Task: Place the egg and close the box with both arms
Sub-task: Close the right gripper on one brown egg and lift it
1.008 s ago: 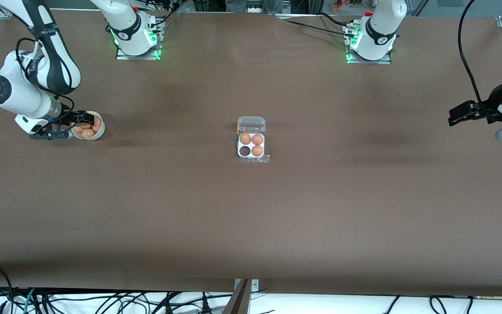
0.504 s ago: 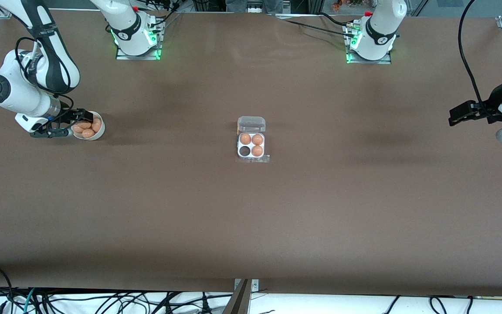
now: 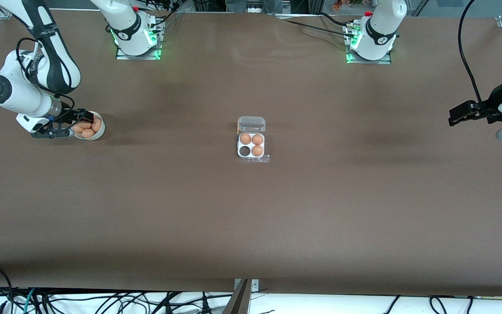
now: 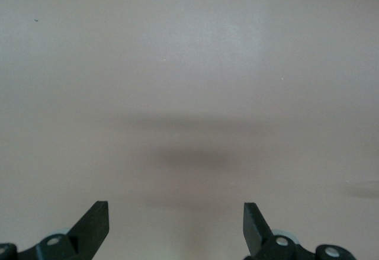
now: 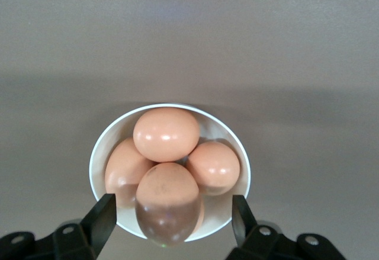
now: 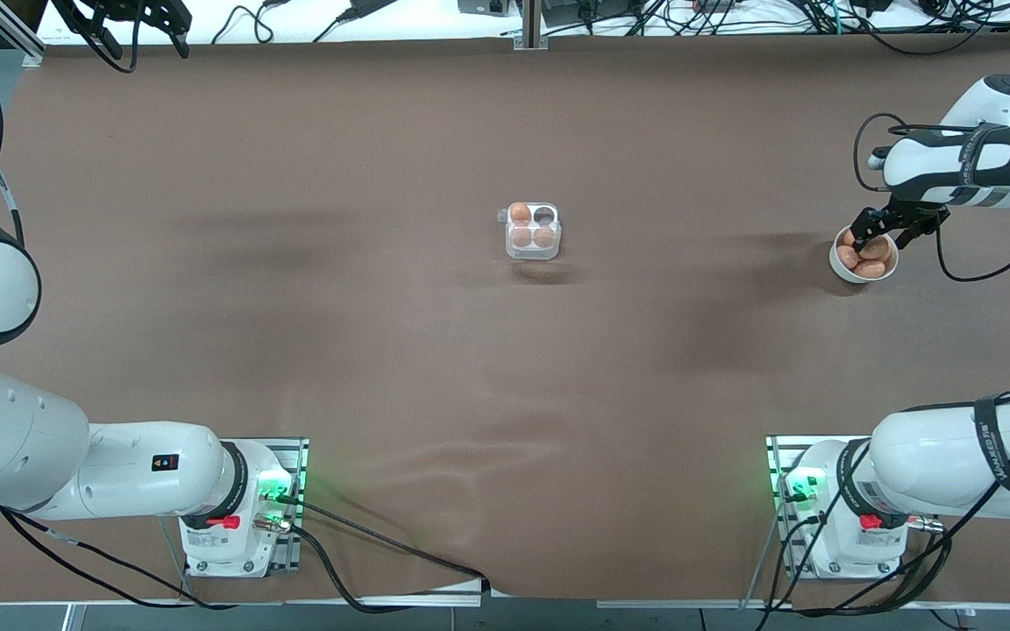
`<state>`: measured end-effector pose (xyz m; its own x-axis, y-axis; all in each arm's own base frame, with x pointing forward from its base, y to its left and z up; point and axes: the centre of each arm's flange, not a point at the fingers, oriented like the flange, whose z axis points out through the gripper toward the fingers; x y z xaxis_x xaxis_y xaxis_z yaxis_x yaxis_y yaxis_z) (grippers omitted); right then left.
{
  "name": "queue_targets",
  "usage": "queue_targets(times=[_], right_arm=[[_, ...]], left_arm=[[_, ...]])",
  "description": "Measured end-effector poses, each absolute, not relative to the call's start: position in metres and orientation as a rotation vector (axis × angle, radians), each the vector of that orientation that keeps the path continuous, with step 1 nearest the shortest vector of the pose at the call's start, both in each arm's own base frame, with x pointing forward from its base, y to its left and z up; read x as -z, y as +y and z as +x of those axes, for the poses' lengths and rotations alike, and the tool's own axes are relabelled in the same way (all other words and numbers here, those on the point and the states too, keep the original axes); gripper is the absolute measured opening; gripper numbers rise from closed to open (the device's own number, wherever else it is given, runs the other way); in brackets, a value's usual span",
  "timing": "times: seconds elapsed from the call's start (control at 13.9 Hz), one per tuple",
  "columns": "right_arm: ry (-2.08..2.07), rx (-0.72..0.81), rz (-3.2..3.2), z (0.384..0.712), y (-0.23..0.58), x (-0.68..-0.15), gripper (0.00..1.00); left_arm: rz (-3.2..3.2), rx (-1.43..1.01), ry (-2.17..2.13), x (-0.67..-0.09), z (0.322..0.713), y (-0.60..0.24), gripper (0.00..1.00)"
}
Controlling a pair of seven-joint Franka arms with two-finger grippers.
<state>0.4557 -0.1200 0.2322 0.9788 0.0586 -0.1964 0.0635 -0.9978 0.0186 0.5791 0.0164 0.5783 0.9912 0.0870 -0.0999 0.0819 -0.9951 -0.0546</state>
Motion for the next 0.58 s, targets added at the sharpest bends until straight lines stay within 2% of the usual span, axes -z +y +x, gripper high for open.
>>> queue_targets(times=[0.22,0.5,0.58], right_arm=[[0.099,0.305,3.1,0.4562,-0.1193,-0.2277,0.83],[0.103,0.3,3.1,0.4572,-0.1173,-0.2268,0.7],[0.104,0.3,3.1,0.4572,-0.117,-0.2269,0.7]], left_arm=[[-3.084,-0.158,-0.131,-0.5783,0.5791,0.0163,1.0],[-3.084,-0.158,-0.13,-0.5783,0.5791,0.0162,1.0],[-3.084,-0.158,-0.13,-0.5783,0.5791,0.0162,1.0]])
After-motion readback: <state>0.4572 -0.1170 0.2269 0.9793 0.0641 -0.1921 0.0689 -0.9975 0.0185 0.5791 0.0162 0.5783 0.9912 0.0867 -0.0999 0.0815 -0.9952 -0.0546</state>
